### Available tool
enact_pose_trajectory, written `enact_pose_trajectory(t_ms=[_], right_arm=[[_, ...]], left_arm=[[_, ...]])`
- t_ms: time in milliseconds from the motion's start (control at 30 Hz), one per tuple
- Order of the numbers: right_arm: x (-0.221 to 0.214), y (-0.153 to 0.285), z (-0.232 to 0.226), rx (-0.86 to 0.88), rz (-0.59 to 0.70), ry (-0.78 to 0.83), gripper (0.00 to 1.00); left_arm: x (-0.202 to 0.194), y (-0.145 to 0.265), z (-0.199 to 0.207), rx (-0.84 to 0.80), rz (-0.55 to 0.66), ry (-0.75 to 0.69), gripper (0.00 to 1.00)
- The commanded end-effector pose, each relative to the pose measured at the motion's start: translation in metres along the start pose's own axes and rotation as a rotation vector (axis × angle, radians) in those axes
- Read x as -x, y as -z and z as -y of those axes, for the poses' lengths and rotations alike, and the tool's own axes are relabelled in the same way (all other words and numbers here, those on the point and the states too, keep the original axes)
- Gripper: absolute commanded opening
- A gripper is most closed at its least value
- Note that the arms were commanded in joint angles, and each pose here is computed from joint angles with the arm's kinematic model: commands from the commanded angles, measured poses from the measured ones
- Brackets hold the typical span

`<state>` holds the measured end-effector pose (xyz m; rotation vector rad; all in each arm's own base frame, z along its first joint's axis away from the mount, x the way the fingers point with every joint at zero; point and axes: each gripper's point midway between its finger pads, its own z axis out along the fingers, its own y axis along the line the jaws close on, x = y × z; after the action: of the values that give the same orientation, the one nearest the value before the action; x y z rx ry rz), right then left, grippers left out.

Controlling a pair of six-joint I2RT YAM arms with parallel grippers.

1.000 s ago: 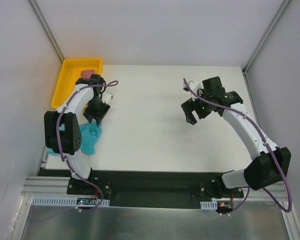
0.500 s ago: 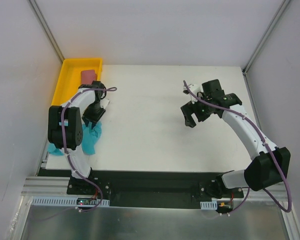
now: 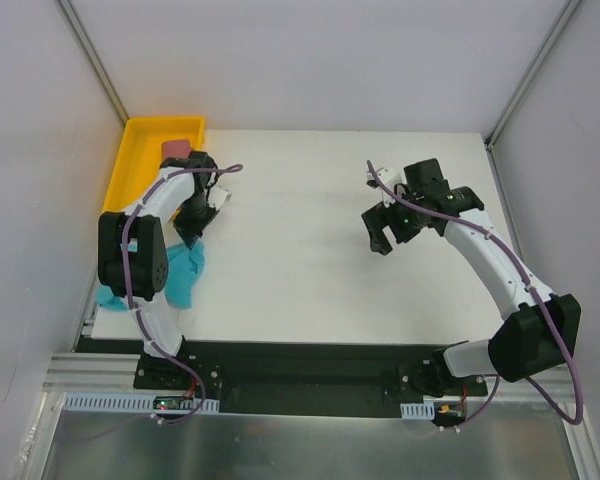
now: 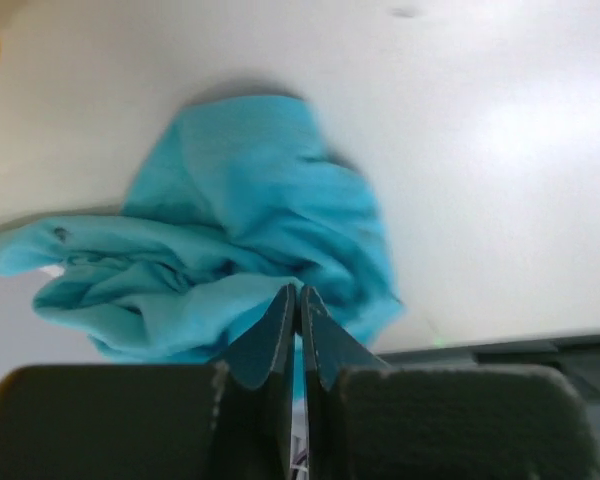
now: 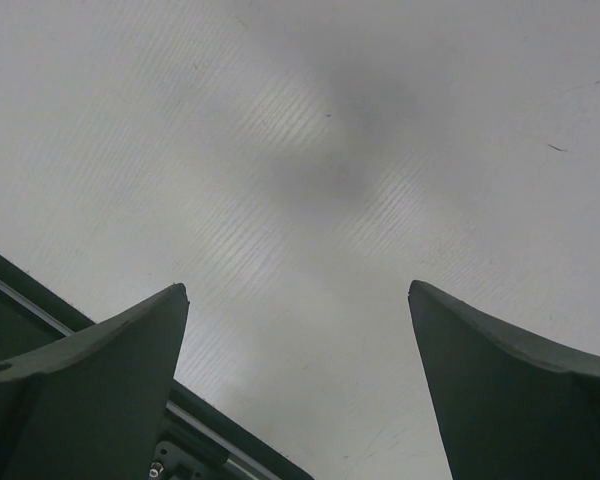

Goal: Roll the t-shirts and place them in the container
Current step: Pick up the T-shirt from the center of the board, then place the T-shirt at the center of the board.

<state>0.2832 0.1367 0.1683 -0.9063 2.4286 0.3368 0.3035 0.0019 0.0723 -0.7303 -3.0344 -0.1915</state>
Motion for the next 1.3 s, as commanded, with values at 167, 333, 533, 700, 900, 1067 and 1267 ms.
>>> enact_pose_trajectory(t_ms=[167, 333, 533, 700, 900, 1067, 1267], right_arm=[[0.047, 0.033, 0.044, -0.143, 0.125, -0.035, 0.96], [0.065, 0.051, 0.062, -0.206, 0.176, -0.021, 0.96], [0.063, 0.066, 0.063, -0.233, 0.204, -0.007, 0.96], [0.054, 0.069, 0.064, -0.238, 0.191, -0.014, 0.96], [0.047, 0.064, 0.062, -0.217, 0.174, -0.008, 0.96], [0.01, 0.038, 0.021, 0.006, 0.038, 0.141, 0.98], [-0.061, 0.007, -0.022, 0.175, -0.177, 0.367, 0.94]], left_arm=[[0.045, 0.253, 0.166, -0.706, 0.509, -0.257, 0.0], [0.044, 0.352, 0.207, -0.743, 0.878, -0.556, 0.0], [0.033, 0.475, 0.209, -0.676, 1.419, -0.668, 0.0], [0.012, 0.491, 0.196, -0.56, 1.513, -0.644, 0.0], [0.015, 0.368, 0.179, -0.44, 1.214, -0.525, 0.0], [0.018, 0.197, 0.151, -0.322, 0.776, -0.367, 0.0], [0.008, 0.1, 0.127, -0.32, 0.533, -0.177, 0.0]])
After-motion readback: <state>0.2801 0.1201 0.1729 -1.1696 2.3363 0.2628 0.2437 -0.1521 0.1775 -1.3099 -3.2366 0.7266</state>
